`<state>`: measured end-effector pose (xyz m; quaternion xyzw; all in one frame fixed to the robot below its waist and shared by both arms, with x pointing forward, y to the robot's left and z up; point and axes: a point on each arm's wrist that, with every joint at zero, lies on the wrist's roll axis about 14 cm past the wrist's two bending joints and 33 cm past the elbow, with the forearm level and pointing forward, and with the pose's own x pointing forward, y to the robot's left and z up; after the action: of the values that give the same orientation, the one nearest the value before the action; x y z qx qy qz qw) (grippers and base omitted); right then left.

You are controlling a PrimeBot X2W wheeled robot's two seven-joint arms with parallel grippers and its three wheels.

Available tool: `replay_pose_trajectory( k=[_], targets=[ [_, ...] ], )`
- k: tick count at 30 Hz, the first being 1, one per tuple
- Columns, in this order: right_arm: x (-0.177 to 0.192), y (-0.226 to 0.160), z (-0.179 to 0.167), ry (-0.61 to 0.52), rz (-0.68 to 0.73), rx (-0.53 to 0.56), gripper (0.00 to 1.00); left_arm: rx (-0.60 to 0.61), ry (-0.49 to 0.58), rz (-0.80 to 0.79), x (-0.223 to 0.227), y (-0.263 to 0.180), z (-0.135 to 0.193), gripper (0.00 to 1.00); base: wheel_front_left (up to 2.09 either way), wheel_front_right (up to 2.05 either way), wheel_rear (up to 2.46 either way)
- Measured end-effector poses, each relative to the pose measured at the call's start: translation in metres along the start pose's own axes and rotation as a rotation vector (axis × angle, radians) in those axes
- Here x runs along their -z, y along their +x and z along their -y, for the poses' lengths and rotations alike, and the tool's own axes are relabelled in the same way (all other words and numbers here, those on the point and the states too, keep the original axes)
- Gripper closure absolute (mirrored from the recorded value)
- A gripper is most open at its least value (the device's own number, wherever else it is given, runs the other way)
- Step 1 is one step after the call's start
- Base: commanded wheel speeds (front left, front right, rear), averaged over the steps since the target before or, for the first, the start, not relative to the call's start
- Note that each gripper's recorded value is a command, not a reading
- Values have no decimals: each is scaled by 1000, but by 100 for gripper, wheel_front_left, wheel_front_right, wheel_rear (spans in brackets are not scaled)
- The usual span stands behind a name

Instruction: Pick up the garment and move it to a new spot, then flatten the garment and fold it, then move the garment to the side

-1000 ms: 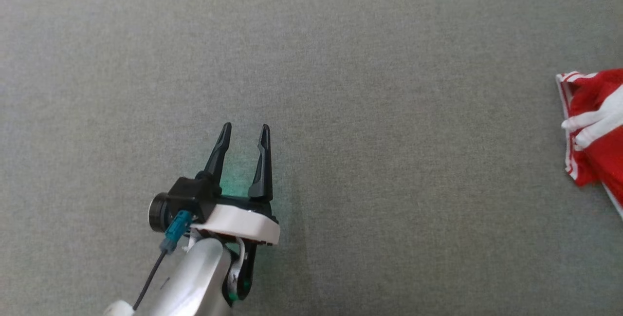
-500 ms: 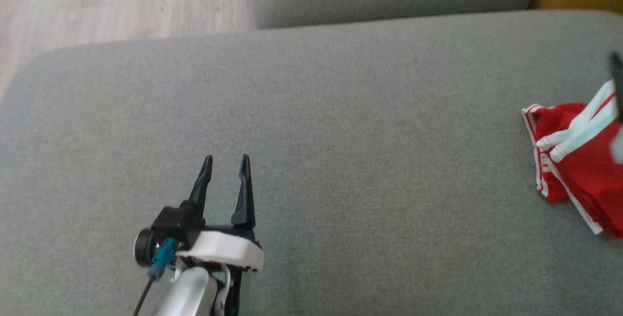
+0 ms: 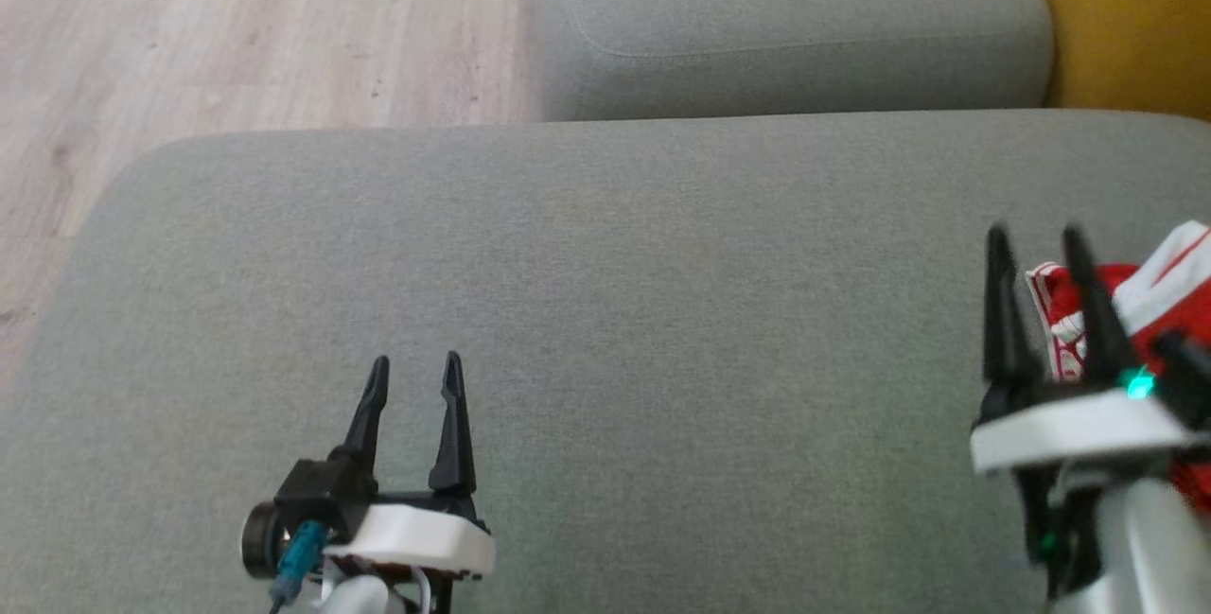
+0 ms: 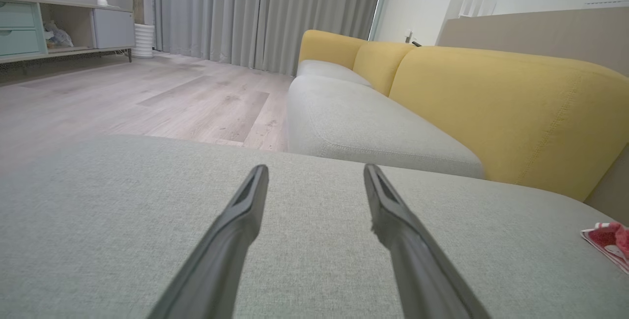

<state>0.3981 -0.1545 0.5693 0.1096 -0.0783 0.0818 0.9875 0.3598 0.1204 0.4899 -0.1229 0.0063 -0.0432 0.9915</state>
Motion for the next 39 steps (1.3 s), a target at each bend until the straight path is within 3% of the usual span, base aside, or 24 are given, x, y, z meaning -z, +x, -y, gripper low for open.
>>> replay_pose_trajectory(
  k=[10, 39],
  targets=[
    [81, -45, -3, 10, -167, 24, 0, -18, -11, -24, 10, -21, -6, 0, 0, 0, 0],
    [91, -54, -5, -18, -198, 13, 0, -54, -82, -27, 11, -19, -12, 0, 0, 0, 0]
  ],
)
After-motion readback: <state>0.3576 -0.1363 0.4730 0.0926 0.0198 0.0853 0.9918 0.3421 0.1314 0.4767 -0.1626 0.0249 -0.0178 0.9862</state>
